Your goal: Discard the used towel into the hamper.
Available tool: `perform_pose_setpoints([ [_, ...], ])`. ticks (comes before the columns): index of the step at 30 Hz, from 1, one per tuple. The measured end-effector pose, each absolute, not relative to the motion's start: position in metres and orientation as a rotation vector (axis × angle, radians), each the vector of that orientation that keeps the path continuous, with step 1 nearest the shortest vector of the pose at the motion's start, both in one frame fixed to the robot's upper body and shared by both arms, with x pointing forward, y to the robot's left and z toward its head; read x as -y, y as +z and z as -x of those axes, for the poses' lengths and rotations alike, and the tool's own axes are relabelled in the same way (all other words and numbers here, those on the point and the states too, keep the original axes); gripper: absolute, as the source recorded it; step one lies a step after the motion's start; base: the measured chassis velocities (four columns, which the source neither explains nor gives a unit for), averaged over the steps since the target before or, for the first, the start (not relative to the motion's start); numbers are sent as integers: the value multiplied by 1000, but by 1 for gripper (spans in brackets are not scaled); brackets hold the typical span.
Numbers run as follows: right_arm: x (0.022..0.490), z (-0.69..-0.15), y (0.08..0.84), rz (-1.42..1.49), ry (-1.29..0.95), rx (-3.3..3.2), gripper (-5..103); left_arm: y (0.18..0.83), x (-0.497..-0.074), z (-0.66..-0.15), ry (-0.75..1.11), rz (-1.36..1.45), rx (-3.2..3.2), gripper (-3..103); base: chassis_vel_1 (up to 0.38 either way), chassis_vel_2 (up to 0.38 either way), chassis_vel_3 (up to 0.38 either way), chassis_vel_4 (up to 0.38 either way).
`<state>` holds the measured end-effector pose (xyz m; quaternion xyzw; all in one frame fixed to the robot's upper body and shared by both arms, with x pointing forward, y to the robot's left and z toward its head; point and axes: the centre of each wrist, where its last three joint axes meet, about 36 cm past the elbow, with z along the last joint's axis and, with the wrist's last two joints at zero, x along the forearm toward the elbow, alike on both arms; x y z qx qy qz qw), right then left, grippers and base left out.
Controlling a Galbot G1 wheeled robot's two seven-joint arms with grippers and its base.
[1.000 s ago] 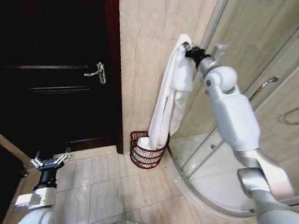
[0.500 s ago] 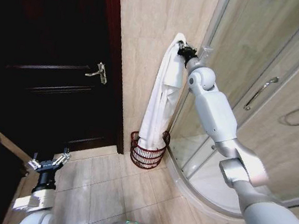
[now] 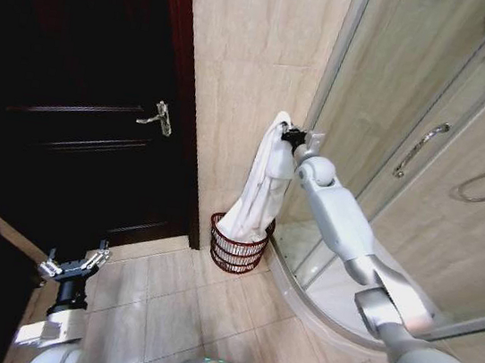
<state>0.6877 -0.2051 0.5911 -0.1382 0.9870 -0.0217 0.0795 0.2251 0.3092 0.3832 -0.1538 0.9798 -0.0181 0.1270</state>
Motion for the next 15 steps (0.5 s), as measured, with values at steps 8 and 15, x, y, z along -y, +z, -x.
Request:
perform_pose_setpoints([
  [8,162,-691,596,509,124,-2880,5,378,-305,-224,-52,450,-2849,100,0,0,0,0],
  [15,170,-698,595,447,91,-2889,5,378,-302,-224,-42,434,-2853,100,0,0,0,0],
])
